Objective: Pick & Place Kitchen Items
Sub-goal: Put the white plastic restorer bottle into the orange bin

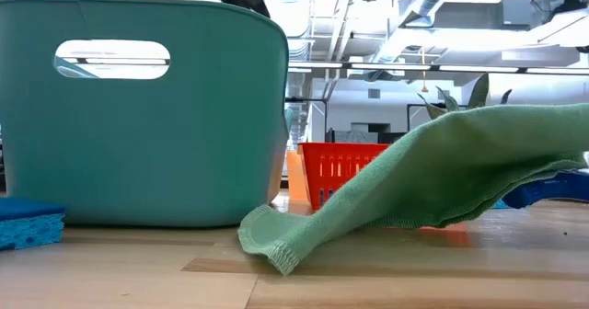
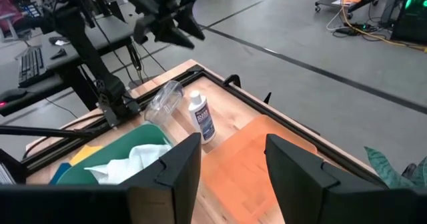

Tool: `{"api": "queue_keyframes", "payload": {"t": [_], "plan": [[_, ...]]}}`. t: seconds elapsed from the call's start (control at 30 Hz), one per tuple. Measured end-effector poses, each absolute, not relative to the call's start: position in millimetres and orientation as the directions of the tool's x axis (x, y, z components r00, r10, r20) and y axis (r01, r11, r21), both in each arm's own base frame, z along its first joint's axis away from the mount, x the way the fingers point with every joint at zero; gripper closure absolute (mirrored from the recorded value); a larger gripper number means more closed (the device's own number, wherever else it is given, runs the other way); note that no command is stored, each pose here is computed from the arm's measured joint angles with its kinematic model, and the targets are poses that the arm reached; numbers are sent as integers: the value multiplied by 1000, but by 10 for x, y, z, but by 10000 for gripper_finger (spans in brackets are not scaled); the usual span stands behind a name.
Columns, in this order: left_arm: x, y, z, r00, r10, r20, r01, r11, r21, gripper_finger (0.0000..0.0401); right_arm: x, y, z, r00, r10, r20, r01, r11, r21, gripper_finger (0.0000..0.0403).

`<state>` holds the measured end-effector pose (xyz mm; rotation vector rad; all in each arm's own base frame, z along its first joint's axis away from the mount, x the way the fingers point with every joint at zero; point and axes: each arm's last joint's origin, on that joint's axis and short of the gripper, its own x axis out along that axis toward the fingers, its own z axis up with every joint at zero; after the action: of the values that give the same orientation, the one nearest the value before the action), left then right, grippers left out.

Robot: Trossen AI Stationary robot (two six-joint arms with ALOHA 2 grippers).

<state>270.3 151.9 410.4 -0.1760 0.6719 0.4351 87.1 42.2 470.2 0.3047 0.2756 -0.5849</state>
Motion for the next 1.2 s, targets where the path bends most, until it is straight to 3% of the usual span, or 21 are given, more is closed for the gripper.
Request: {"api": "queue_keyframes", "payload": {"t": [0.4, 0.63, 1.2], "plan": [[2915, 1479, 3726, 452, 172, -875, -184, 978, 97, 197, 870, 421, 4702, 800, -495, -339, 570, 804, 169, 243], [3009, 1553, 3503, 332, 175, -927, -93, 984, 153, 184, 870, 421, 4702, 800, -496, -339, 566, 810, 152, 243], [3150, 1660, 3009, 193, 101, -976, -86, 993, 86, 166, 868, 419, 4703, 800, -495, -338, 562, 816, 134, 243]]}}
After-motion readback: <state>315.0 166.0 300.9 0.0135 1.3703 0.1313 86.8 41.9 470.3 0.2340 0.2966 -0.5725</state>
